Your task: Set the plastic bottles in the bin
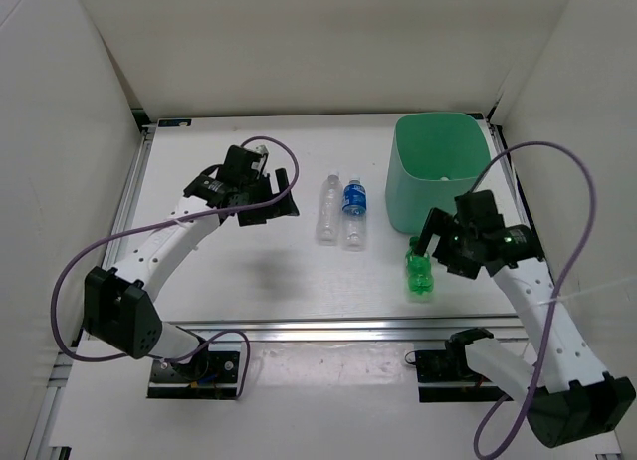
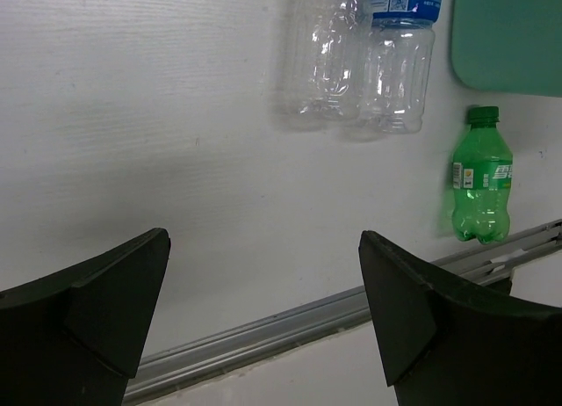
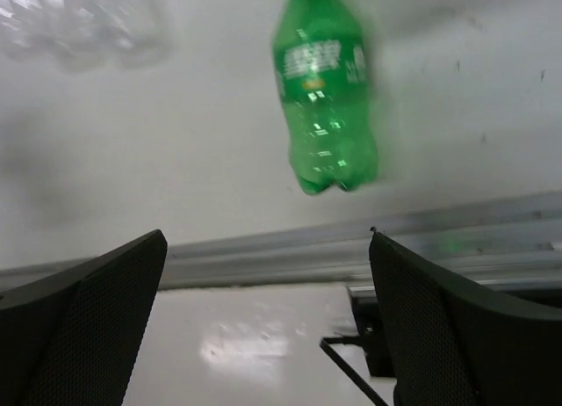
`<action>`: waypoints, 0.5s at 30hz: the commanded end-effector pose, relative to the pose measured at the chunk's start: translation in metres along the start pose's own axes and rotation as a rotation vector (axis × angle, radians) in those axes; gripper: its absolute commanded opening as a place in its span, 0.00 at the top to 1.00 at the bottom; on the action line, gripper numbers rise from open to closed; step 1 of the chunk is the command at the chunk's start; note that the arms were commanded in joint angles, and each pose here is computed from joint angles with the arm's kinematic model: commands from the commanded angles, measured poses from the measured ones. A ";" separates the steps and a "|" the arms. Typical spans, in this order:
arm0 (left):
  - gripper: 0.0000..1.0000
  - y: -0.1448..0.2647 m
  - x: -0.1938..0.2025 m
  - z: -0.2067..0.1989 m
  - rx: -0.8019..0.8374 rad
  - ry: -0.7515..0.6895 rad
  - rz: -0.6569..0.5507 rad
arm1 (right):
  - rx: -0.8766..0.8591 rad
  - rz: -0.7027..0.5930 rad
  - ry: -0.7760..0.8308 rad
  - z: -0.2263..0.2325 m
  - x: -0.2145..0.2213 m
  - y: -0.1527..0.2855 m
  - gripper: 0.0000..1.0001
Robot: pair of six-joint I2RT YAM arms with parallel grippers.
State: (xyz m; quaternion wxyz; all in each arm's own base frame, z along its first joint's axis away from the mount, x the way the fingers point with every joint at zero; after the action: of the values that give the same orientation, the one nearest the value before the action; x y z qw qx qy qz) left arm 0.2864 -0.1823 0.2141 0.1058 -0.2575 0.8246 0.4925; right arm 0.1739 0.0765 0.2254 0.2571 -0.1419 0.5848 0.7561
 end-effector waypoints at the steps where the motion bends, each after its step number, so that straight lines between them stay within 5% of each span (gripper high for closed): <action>1: 0.00 0.002 -0.001 -0.008 0.045 0.027 0.011 | 0.051 0.022 -0.034 -0.006 0.013 -0.020 0.00; 15: 0.00 -0.003 0.020 0.003 0.051 0.057 0.101 | 0.201 0.160 0.002 -0.021 0.026 -0.105 0.01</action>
State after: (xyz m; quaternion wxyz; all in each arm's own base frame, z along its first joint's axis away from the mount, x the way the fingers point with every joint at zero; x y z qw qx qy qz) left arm 0.2768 -0.1881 0.1938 0.0614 -0.2263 0.8438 0.4828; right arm 0.1946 0.0781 0.1302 0.2001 -0.0524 0.6638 0.7187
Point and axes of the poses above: each gripper's point midway between its finger pads, its own y axis back along the fingers, its own z axis along the line the jaws close on, x = y × z, the point moved 4 cm from there along y, back along the fingers, and after that the axes turned 9 degrees about y, right-handed, at the moved point
